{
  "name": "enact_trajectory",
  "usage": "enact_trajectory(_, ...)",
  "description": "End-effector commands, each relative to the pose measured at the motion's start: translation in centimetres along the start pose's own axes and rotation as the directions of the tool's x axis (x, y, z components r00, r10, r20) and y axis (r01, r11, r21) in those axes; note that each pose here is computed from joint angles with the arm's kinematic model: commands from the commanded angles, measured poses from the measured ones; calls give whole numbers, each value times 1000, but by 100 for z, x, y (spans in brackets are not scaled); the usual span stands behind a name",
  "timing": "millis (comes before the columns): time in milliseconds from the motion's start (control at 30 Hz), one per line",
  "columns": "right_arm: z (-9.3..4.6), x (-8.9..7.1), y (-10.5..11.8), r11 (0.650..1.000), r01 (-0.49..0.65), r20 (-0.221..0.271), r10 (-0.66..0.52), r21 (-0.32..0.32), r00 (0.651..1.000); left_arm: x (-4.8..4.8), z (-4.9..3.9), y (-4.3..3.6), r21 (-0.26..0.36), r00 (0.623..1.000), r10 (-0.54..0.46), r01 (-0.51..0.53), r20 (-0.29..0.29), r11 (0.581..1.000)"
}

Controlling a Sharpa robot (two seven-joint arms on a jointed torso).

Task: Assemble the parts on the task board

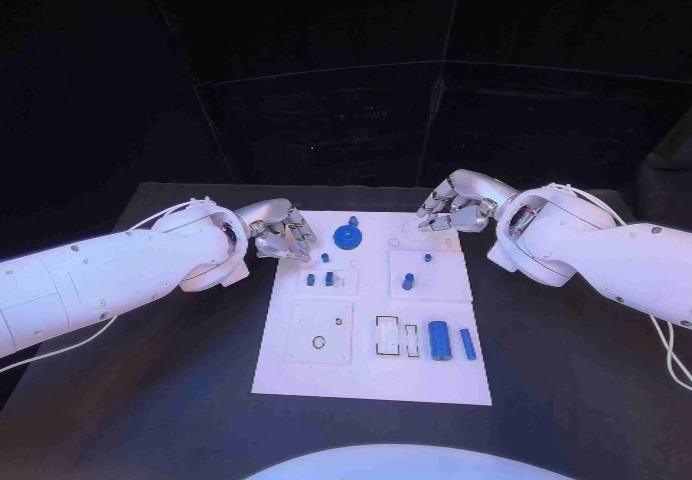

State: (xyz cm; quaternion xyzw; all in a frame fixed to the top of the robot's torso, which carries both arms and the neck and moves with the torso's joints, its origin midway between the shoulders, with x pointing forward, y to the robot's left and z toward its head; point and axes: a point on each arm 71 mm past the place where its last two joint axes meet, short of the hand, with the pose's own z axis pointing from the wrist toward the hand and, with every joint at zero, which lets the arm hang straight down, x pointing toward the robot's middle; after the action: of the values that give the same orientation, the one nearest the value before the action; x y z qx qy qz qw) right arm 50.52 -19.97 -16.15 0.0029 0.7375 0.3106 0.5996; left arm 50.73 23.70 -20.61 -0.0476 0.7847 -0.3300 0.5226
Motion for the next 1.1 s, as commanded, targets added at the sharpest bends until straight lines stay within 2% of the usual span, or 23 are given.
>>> enact_trajectory(33,-30,32,12,980,199,-31,-200,-26,979,-173,-43,-55,164,924,-354,331,145,929)
enact_trajectory(100,-51,48,12,965,259,-30,-260,-33,965,-239,-70,-39,223,839,-512,472,182,853)
enact_trajectory(167,-66,67,12,951,308,-31,-309,-36,951,-270,-85,-28,261,755,-627,577,191,774)
enact_trajectory(200,-76,89,6,940,339,-36,-340,-37,940,-283,-93,-26,283,697,-692,636,189,718)
enact_trajectory(300,-89,151,-6,921,387,-51,-389,-38,920,-289,-102,-36,314,614,-769,705,178,636)
enact_trajectory(400,-96,217,-3,909,415,-59,-417,-44,907,-284,-106,-58,334,570,-805,736,164,589)
enact_trajectory(600,-96,297,36,901,429,-52,-432,-66,900,-273,-113,-83,348,537,-831,758,146,551)
enact_trajectory(1100,-89,413,49,902,422,-129,-430,-85,893,-286,-120,-52,347,526,-837,764,151,543)
